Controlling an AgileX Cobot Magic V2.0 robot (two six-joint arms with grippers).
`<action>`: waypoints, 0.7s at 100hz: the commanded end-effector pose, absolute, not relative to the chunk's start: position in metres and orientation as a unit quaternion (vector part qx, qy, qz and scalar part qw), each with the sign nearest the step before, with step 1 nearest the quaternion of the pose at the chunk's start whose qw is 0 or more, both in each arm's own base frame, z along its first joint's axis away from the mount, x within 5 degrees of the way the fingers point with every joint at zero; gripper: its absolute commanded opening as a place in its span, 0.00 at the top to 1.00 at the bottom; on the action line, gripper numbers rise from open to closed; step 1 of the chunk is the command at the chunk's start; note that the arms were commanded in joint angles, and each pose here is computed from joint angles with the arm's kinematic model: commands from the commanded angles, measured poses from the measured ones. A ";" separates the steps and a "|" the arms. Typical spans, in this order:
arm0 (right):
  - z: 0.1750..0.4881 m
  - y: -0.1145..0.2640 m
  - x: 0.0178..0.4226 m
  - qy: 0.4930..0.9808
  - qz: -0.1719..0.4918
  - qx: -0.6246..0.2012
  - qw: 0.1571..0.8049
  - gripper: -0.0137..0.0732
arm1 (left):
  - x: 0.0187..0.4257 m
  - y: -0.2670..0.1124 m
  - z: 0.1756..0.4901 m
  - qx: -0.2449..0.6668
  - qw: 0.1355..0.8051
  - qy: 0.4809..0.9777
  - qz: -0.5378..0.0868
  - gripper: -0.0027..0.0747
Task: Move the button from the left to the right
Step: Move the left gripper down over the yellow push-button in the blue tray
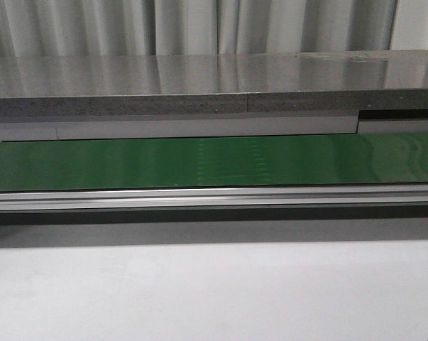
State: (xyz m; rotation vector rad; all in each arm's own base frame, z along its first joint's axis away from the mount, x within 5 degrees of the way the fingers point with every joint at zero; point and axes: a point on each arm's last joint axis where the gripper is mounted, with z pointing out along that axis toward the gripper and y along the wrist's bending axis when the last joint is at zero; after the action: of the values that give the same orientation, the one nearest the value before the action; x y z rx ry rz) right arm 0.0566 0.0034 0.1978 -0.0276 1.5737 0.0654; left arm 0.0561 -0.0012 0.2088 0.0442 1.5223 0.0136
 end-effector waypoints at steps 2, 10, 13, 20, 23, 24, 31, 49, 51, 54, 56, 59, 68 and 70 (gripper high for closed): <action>0.212 0.003 0.054 0.663 0.022 -0.014 0.748 0.92 | 0.052 -0.001 0.220 0.013 0.760 0.650 0.001 0.99; 0.212 0.003 0.054 0.663 0.022 -0.014 0.748 0.92 | 0.051 -0.001 0.230 0.013 0.761 0.649 0.000 0.99; 0.212 0.003 0.054 0.663 0.022 -0.014 0.748 0.92 | 0.051 -0.001 0.233 0.014 0.758 0.652 0.000 0.99; 0.212 0.003 0.054 0.663 0.022 -0.014 0.748 0.92 | 0.050 -0.001 0.245 0.014 0.754 0.656 -0.001 0.99; 0.212 0.003 0.054 0.663 0.022 -0.014 0.748 0.92 | 0.050 -0.001 0.251 0.014 0.754 0.657 -0.001 0.99; 0.212 0.003 0.054 0.663 0.022 -0.014 0.748 0.92 | 0.050 -0.001 0.252 0.015 0.753 0.658 -0.001 0.99; 0.212 0.003 0.054 0.663 0.022 -0.014 0.748 0.92 | 0.051 -0.001 0.266 0.015 0.747 0.665 -0.002 0.99; 0.212 0.003 0.054 0.663 0.022 -0.014 0.748 0.92 | 0.064 -0.002 0.301 0.020 0.691 0.723 -0.004 0.99; 0.212 0.003 0.054 0.663 0.022 -0.014 0.748 0.92 | 0.066 -0.003 0.305 0.020 0.685 0.729 -0.004 0.99; 0.212 0.003 0.054 0.663 0.022 -0.014 0.748 0.92 | 0.070 -0.003 0.309 0.021 0.670 0.742 -0.005 0.99; 0.212 0.003 0.054 0.663 0.022 -0.014 0.748 0.92 | 0.073 -0.003 0.313 0.022 0.661 0.750 -0.005 0.99; 0.212 0.003 0.054 0.663 0.022 -0.014 0.748 0.92 | 0.077 -0.003 0.317 0.023 0.648 0.761 -0.005 0.99; 0.212 0.003 0.054 0.663 0.022 -0.014 0.748 0.92 | 0.092 -0.004 0.329 0.025 0.606 0.795 -0.005 0.99; 0.212 0.003 0.054 0.663 0.022 -0.014 0.748 0.92 | 0.096 -0.004 0.331 0.026 0.596 0.802 -0.005 0.99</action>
State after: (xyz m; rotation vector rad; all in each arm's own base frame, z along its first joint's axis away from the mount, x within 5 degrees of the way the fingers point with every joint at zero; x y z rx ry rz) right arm 0.0566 0.0034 0.1978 -0.0328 1.5736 0.0602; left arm 0.0824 -0.0031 0.3090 0.0676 1.8549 0.0002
